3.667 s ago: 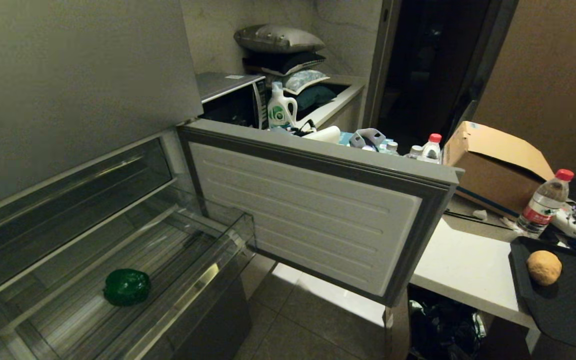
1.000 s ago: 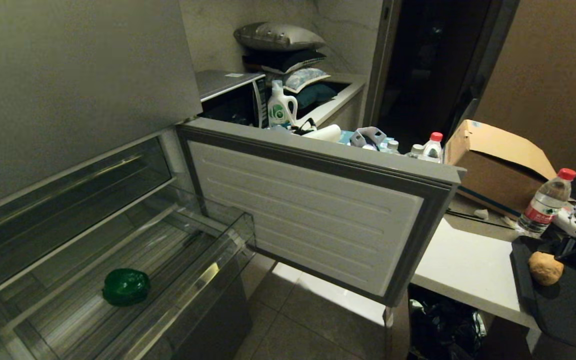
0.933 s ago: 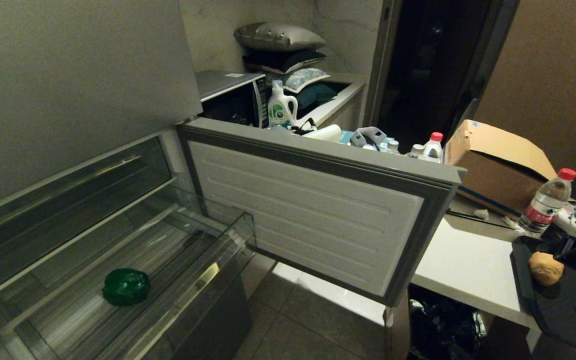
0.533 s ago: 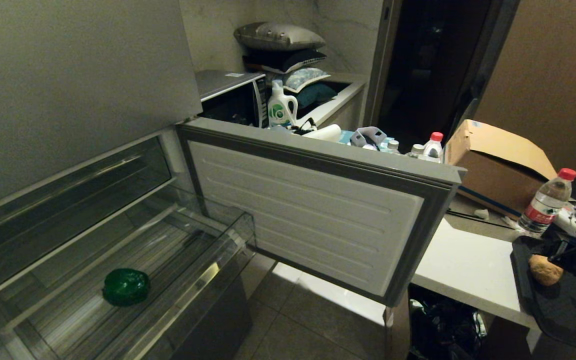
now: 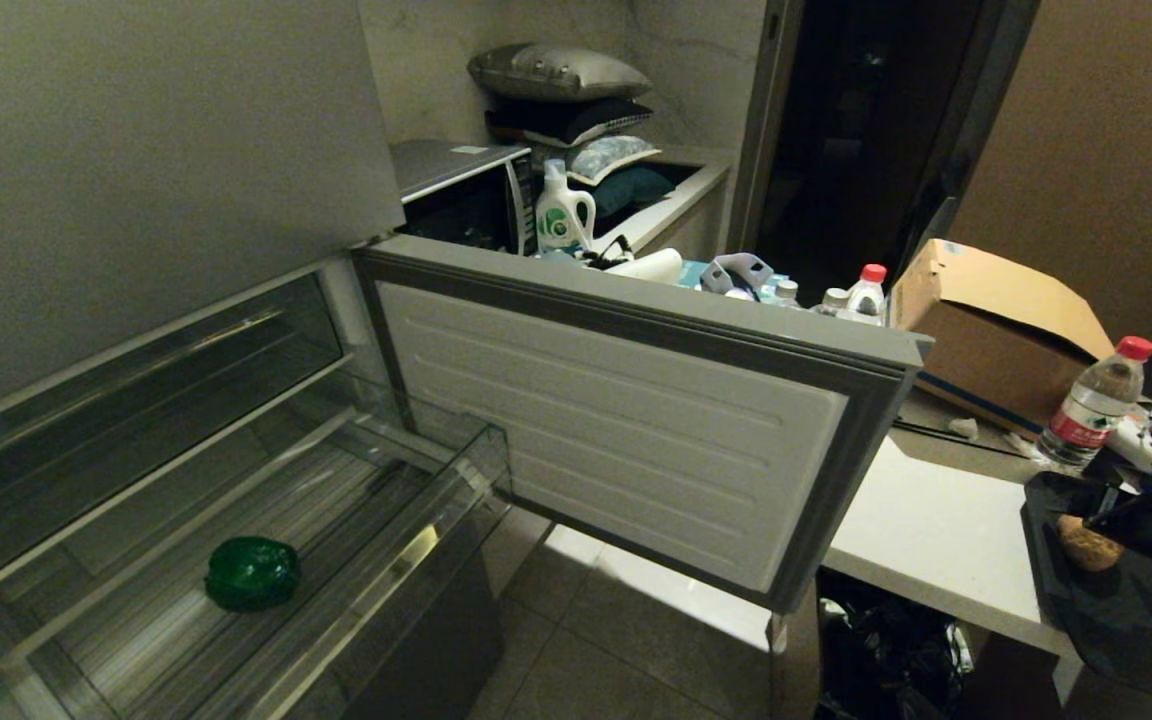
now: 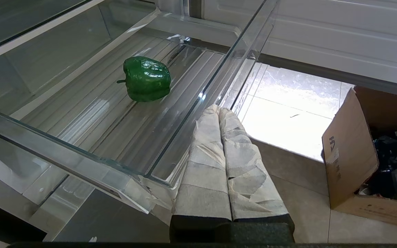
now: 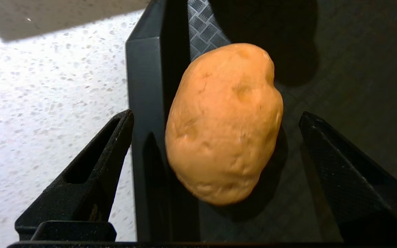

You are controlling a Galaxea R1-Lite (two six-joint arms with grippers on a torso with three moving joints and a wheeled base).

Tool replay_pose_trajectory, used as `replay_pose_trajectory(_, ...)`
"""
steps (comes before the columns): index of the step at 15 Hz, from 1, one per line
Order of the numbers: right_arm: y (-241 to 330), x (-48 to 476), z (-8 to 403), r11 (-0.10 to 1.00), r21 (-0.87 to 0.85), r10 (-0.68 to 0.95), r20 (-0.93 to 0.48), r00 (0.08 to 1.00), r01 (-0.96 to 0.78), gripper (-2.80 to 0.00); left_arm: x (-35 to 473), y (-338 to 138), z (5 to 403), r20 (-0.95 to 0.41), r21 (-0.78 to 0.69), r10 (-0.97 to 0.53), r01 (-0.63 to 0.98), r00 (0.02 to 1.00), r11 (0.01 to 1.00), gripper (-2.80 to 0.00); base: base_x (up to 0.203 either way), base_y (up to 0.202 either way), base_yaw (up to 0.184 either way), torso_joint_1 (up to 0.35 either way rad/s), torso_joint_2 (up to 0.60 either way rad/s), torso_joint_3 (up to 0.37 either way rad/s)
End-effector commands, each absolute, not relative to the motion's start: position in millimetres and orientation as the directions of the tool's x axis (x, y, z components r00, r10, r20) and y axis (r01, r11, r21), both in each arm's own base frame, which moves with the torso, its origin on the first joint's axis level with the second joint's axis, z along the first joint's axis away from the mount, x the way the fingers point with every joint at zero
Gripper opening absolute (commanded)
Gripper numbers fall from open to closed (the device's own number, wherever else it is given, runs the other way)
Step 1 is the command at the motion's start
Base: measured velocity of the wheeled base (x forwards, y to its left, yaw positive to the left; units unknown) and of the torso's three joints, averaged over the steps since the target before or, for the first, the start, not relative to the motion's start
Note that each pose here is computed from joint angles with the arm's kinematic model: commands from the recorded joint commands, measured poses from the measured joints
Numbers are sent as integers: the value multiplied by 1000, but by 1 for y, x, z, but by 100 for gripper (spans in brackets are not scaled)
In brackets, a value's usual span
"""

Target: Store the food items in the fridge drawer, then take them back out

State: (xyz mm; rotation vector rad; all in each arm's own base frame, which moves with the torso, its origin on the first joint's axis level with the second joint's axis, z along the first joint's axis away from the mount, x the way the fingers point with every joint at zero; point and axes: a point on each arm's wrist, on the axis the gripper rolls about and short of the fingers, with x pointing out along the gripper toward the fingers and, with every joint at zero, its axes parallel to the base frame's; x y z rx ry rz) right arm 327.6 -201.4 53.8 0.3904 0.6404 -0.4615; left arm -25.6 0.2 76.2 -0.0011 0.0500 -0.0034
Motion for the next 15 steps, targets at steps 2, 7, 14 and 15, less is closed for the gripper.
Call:
replay_pose_trajectory(2, -204, 332, 44, 831, 213, -268, -657, 704, 515, 0, -25, 0, 76, -52, -1, -3, 3, 999, 1000, -280, 0, 0, 0, 0, 0, 0)
replay_pose_trajectory(7, -206, 335, 41, 833, 223, -256, -655, 711, 506, 0, -25, 0, 76, -52, -1, -3, 3, 999, 1000, -280, 0, 0, 0, 0, 0, 0)
replay_pose_trajectory(14, -205, 333, 46, 834, 223, -260, -647, 717, 504, -280, -25, 0, 76, -52, -1, -3, 3, 999, 1000, -280, 0, 0, 0, 0, 0, 0)
replay_pose_trajectory(15, -203, 331, 54, 836, 223, -265, -635, 725, 501, -280, -25, 0, 76, -52, -1, -3, 3, 999, 1000, -280, 0, 0, 0, 0, 0, 0)
